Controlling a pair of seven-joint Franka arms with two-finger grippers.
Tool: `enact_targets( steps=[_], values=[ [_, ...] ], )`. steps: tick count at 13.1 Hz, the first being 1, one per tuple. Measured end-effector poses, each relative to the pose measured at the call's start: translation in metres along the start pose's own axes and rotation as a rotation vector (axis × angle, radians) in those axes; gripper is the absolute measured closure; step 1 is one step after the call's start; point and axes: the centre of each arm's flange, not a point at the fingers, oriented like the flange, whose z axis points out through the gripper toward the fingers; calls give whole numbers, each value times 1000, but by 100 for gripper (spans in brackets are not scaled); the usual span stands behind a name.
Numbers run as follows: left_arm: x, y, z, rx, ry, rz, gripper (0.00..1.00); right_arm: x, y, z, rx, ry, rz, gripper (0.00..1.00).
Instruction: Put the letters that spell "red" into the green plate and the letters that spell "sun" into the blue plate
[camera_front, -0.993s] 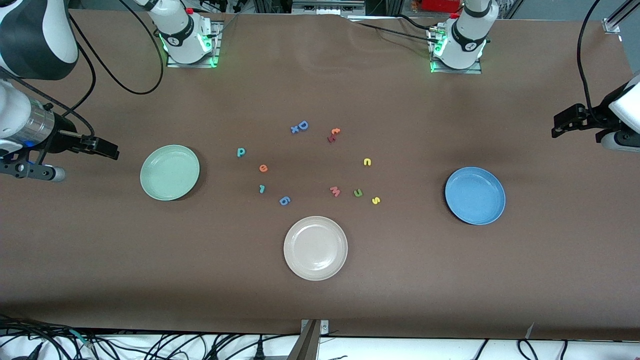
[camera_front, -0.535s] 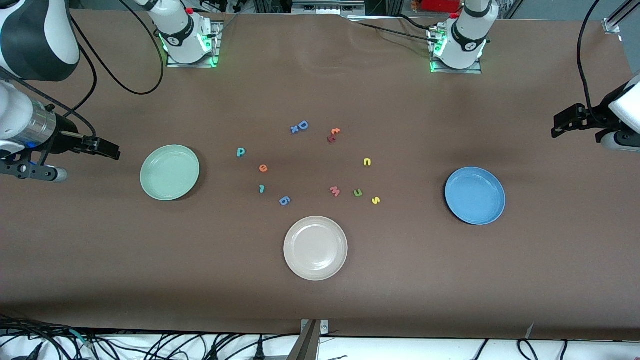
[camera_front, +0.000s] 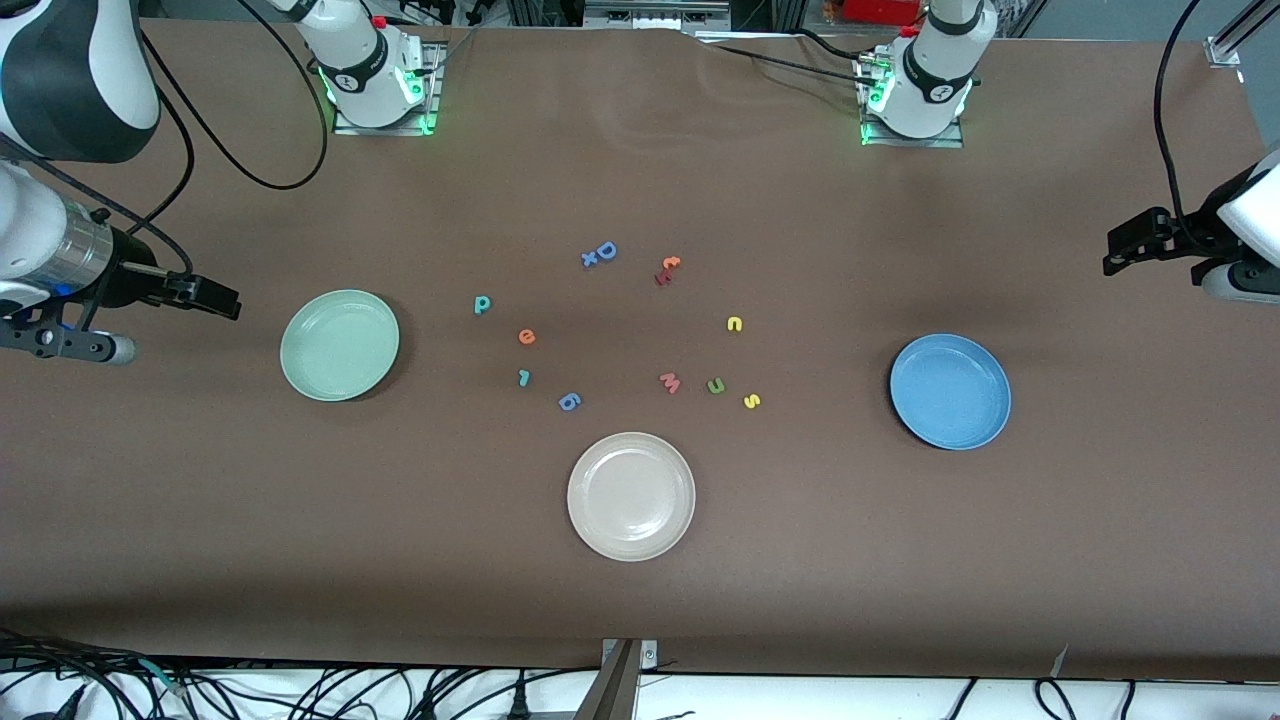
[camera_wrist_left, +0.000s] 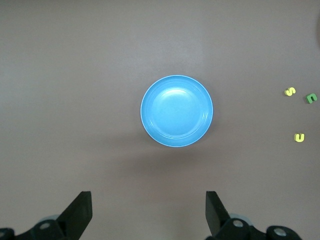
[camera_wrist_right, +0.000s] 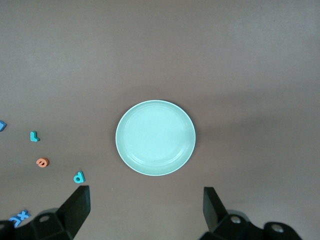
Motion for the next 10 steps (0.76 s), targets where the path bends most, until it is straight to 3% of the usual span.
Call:
enact_targets(
  steps=[10],
  values=[
    [0, 0, 0, 0, 0, 0, 0, 0, 0, 2, -1, -4, 11, 0]
  ],
)
